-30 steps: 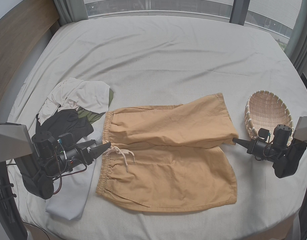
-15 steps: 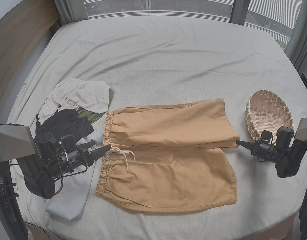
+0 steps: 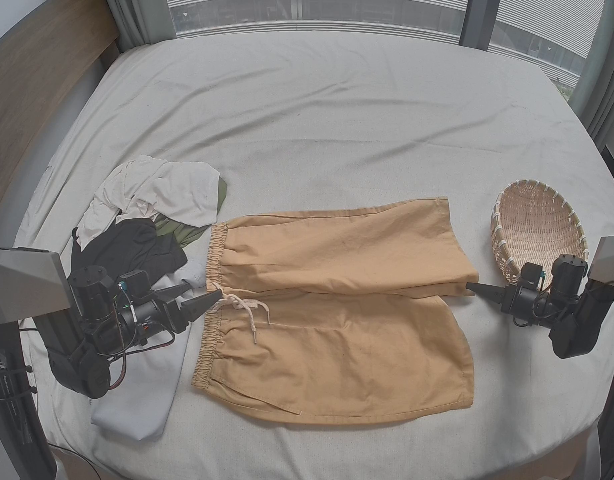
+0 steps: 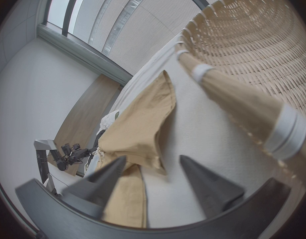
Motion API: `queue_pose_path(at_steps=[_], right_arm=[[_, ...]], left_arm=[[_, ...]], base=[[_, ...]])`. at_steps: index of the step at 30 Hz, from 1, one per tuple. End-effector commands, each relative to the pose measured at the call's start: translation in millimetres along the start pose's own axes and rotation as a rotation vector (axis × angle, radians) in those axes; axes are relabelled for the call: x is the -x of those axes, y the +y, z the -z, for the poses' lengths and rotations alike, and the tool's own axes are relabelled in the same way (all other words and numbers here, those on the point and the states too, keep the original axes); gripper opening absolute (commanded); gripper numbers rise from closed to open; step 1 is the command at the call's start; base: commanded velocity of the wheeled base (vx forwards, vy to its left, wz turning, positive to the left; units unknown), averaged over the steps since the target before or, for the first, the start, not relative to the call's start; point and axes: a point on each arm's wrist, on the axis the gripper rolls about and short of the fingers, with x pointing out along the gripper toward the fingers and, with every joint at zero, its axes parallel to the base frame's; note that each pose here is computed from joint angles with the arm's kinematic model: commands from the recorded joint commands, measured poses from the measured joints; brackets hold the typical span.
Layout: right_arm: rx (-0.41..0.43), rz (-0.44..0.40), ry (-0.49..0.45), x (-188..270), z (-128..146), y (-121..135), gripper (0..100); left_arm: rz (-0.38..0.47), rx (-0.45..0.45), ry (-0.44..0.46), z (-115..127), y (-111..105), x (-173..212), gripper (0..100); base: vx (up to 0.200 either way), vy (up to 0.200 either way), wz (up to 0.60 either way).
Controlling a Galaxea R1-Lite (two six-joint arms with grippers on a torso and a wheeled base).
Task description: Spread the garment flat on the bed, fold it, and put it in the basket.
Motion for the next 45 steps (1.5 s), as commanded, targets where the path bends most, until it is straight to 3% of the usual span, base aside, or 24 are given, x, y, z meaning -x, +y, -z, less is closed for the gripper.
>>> queue_pose_path(at_steps=[1, 2, 8, 16, 24, 30, 45], right_arm=[[0.068, -0.086, -0.004, 3.1, -9.0, 40.7, 100], [0.095, -0.115, -0.009, 3.4, -12.6, 56.5, 100], [0.154, -0.173, -0.026, 7.9, -23.0, 90.1, 100], [0.160, -0.164, -0.037, 19.2, -25.3, 99.6, 100], [0.102, -0.123, -0.004, 21.6, -14.4, 85.7, 100], [0.029, -0.090, 0.064, 15.0, 8.6, 66.7, 100], [-0.007, -0.033, 0.182, 5.4, 55.7, 26.8, 100]], left_arm=[[-0.001, 0.005, 0.003, 0.3, -1.1, 1.8, 100], [-0.003, 0.010, 0.005, 0.6, -1.8, 2.9, 100], [-0.009, 0.050, 0.067, 14.7, -6.1, 13.8, 100], [-0.028, 0.101, 0.138, 29.8, -8.3, 30.8, 100], [-0.021, 0.097, 0.132, 28.7, -7.0, 29.1, 100], [-0.025, 0.096, 0.128, 27.8, -5.7, 29.2, 100], [-0.023, 0.094, 0.127, 27.8, -5.7, 28.4, 100]], base=[[0.000, 0.000, 0.00], [0.000, 0.000, 0.00], [0.000, 0.000, 0.00], [0.000, 0.000, 0.00], [0.000, 0.000, 0.00], [0.000, 0.000, 0.00], [0.000, 0.000, 0.00]])
